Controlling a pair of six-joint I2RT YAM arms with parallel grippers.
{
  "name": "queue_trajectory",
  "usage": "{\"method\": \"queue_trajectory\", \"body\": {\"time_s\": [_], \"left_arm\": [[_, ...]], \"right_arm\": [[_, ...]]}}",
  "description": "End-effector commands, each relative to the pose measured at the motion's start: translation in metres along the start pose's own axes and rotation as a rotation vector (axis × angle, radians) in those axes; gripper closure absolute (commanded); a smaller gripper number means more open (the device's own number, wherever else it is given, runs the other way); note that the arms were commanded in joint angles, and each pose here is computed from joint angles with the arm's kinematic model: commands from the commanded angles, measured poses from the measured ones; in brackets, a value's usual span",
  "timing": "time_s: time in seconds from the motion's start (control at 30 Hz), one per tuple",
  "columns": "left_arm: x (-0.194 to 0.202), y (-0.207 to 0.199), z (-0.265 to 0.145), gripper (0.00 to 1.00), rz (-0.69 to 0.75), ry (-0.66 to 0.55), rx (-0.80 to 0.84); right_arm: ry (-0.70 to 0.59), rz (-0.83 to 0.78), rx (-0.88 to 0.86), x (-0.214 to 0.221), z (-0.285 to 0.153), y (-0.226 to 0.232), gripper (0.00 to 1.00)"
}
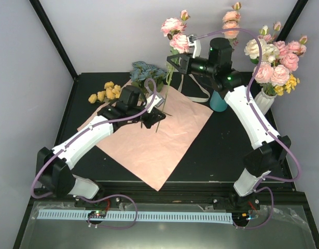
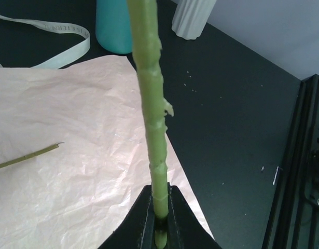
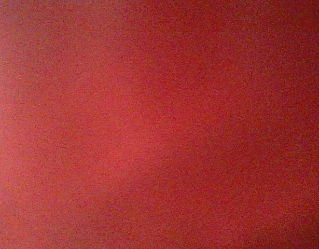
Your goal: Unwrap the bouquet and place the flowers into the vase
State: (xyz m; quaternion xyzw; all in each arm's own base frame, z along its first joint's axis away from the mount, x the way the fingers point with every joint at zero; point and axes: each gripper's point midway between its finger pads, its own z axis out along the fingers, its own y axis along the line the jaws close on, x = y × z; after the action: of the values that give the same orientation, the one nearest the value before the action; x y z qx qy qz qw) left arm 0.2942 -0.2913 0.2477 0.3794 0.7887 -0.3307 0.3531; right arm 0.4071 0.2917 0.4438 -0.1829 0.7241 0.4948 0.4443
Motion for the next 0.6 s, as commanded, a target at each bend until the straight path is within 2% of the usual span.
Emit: {"method": "queue_trajectory", "body": {"time_s": [0.0, 0.03, 0.07, 0.1, 0.13, 0.17, 0.3, 0.47, 0.57], "left_arm": [[-0.018, 0.001, 0.001, 0.90, 0.008, -0.039, -0.011], [-0.020, 0.004, 0.001, 0.80, 0.000, -0.039, -0.028], [-0.021, 0.007, 0.000, 0.63, -0.010, -0.041, -0.049], [-0.023, 0.011, -0.001, 0.45, -0.024, -0.043, -0.073], [-0.025, 0.014, -0.003, 0.19, -0.030, -0.048, -0.093], [-0.028, 0.016, -0.005, 0.03, -0.031, -0.057, -0.111], [-0.041, 0.028, -0.017, 0.01, -0.038, -0.096, -0.208], [-0.051, 0.064, -0.048, 0.01, -0.118, -0.159, -0.469], [-0.054, 0.077, -0.074, 0.01, -0.160, -0.207, -0.595]], "right_arm": [[-0.044, -0.054, -0.018, -0.014, -0.013, 0.020, 0.98], [-0.043, -0.061, -0.015, -0.014, -0.014, 0.020, 0.98], [-0.047, -0.073, -0.006, -0.015, -0.017, 0.021, 0.98], [-0.050, -0.086, 0.008, -0.016, -0.019, 0.021, 0.98], [-0.054, -0.102, 0.025, -0.017, -0.022, 0.021, 0.98], [-0.060, -0.120, 0.049, -0.018, -0.026, 0.021, 0.98], [-0.089, -0.208, 0.194, -0.029, -0.042, 0.010, 0.98], [-0.147, -0.333, 0.504, -0.056, -0.077, -0.023, 0.99], [-0.207, -0.343, 0.650, -0.079, -0.105, -0.045, 0.98]]}}
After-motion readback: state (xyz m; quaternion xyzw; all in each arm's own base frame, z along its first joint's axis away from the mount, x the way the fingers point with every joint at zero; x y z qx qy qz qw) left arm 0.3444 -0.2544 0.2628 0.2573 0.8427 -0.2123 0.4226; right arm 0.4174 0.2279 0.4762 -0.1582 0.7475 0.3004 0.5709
